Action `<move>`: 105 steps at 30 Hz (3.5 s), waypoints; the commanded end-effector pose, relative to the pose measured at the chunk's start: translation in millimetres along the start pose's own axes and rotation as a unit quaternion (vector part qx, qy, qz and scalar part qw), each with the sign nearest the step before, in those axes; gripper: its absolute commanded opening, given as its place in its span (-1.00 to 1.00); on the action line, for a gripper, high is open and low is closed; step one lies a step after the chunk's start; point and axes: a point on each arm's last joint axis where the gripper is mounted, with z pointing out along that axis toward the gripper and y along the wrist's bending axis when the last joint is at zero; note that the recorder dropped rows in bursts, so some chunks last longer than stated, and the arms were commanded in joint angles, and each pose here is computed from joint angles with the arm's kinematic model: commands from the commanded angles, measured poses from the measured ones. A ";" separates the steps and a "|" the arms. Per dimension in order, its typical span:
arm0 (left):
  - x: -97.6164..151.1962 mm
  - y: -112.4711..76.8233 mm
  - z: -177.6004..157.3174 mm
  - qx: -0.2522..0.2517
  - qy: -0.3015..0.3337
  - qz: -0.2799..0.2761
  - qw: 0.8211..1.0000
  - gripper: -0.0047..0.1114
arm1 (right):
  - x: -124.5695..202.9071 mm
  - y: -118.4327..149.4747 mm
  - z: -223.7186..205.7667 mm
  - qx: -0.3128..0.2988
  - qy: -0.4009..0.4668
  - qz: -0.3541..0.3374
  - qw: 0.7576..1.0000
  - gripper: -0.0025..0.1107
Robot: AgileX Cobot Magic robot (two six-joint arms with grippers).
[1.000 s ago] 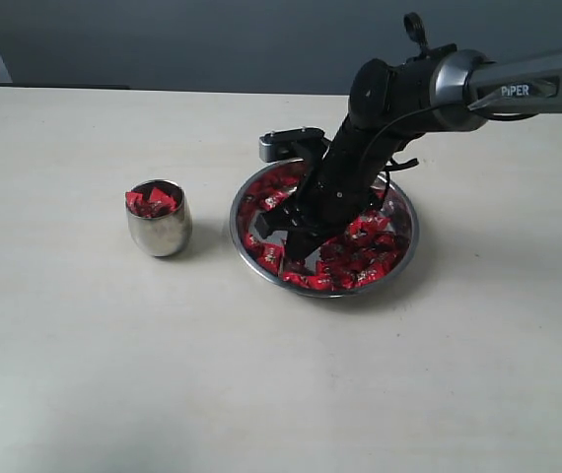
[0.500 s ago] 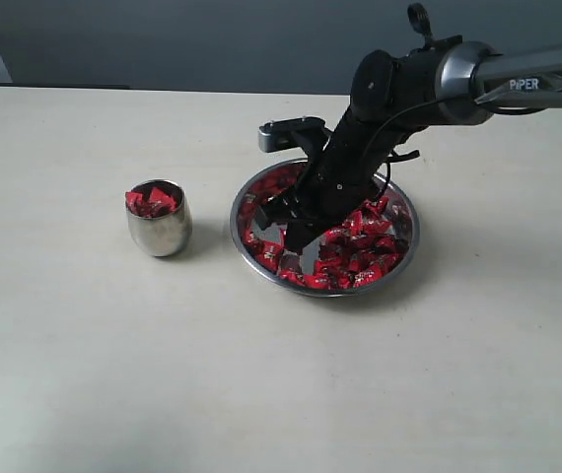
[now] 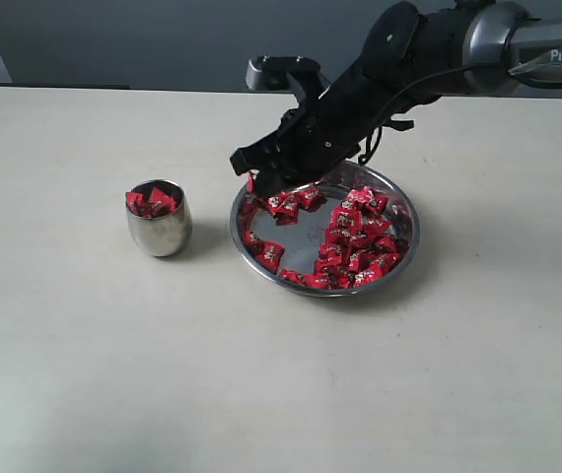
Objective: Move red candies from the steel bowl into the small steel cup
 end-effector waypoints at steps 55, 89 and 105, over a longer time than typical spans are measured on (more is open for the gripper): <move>-1.2 -0.6 -0.4 0.005 -0.007 -0.002 1.000 -0.91 | -32.3 67.7 44.7 -0.046 -0.067 -0.109 0.991 -0.57; -1.2 -0.6 -0.4 0.005 -0.007 -0.002 1.000 -0.91 | -52.8 6.7 -59.9 0.146 -0.120 -0.012 0.982 -0.57; -1.2 -0.6 -0.4 0.005 -0.007 -0.002 1.000 -0.91 | 76.2 -11.4 -180.8 0.232 -0.257 0.053 0.937 -0.68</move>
